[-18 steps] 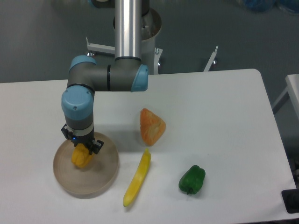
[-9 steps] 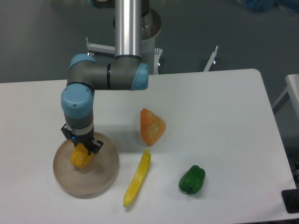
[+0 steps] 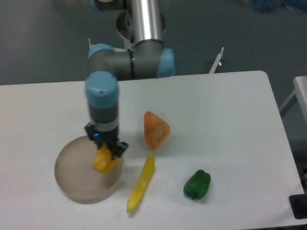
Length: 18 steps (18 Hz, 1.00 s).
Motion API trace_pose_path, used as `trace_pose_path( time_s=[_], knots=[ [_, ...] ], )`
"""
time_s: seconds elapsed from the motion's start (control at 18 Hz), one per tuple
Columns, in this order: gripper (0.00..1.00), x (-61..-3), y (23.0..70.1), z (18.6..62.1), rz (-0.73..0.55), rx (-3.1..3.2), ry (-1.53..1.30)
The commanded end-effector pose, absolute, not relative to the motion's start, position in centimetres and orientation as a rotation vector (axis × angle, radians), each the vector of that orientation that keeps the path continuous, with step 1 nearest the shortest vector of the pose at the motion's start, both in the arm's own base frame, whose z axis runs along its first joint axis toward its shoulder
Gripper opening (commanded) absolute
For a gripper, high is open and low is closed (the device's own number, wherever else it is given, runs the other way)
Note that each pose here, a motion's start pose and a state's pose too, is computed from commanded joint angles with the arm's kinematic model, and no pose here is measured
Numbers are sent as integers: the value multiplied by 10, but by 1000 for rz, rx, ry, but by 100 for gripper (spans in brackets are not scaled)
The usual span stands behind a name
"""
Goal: Pick up the yellow pepper from the plate
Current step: 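Lift the yellow pepper off the plate and carry it beside the green pepper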
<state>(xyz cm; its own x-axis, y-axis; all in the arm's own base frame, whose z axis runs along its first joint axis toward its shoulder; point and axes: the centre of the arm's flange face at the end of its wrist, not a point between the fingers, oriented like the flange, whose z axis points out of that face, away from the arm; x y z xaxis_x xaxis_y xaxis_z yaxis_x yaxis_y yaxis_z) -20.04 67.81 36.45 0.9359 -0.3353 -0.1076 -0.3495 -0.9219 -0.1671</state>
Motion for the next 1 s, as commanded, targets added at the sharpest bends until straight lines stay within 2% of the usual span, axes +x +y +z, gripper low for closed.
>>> trace_pose_path(
  time_s=[0.39, 0.61, 0.83, 1.0],
  knots=[
    [52, -322, 635, 369, 178, -2911, 566],
    [52, -378, 611, 358, 193, -2921, 616],
    [52, -408, 605, 347, 299, -2998, 690],
    [52, -417, 609, 342, 311, -3007, 684]
  ],
)
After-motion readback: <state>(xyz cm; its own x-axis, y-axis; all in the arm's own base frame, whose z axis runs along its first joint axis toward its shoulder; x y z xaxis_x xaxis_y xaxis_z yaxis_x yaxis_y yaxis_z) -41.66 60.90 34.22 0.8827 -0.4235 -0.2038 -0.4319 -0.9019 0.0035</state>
